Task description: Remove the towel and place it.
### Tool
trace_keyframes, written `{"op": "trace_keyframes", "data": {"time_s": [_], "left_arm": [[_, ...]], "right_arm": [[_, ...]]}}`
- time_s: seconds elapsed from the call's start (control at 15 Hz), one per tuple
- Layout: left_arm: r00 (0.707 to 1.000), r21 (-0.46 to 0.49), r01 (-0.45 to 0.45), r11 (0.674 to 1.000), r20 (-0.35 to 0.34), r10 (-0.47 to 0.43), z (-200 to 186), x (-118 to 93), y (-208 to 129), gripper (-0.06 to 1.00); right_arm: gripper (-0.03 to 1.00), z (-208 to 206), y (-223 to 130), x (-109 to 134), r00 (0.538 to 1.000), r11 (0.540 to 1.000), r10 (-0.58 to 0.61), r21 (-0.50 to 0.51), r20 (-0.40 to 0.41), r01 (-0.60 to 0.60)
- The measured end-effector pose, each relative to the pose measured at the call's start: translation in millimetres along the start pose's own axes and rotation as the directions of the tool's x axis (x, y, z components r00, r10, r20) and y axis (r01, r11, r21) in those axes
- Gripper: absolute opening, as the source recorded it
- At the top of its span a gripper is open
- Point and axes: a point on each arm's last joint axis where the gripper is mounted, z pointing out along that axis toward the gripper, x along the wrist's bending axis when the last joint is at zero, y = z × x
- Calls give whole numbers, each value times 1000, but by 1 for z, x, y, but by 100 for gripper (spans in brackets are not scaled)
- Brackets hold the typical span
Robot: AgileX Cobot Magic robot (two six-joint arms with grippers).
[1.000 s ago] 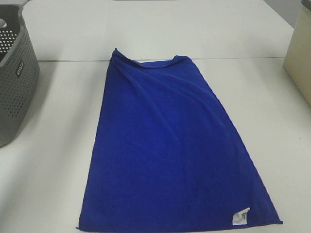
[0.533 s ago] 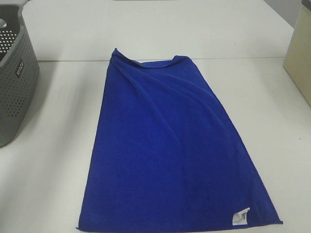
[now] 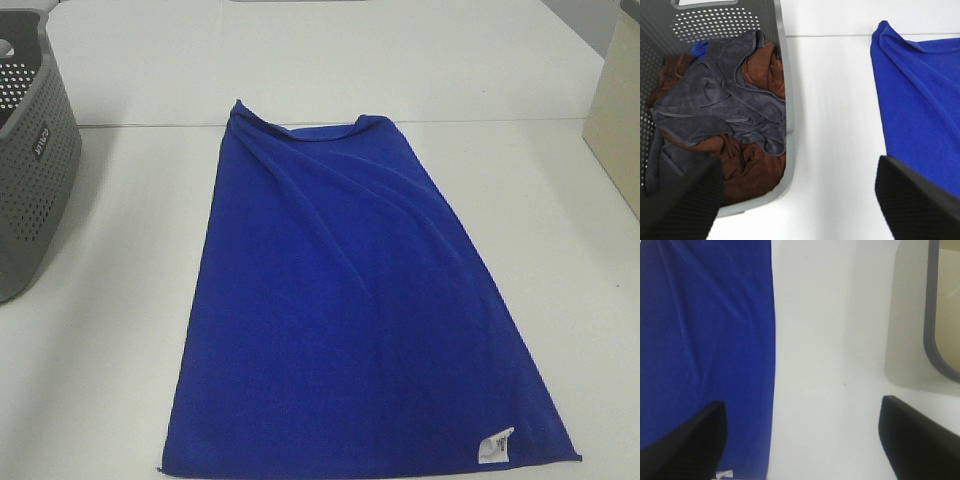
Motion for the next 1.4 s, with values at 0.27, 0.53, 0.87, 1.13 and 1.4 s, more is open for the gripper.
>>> {"op": "trace_keyframes", "data": {"time_s": [0.27,0.53,0.87,1.13,1.4], "left_arm": [[999,-121,-40,992,-28,37,-60,29,-85,78],[998,-293,-57,954,-47,45,-102,53,-163,78],[994,-328,-67,942,-101,36,-103,67,-216,78],[994,-355,-69,932,-107,33,-112,75,-248,78],[995,-294,-90,952,-65,74,-93,69,-262,78]], "right_arm": [[82,-41,-93,7,1000,995,5,-98,0,-5],[82,-54,-186,12,999,971,41,-235,-4,-41],[82,-46,-248,15,999,935,44,-352,-7,-44],[82,-28,-276,15,1000,921,24,-389,0,-22],[82,8,-281,19,998,961,-45,-274,-36,33]]}}
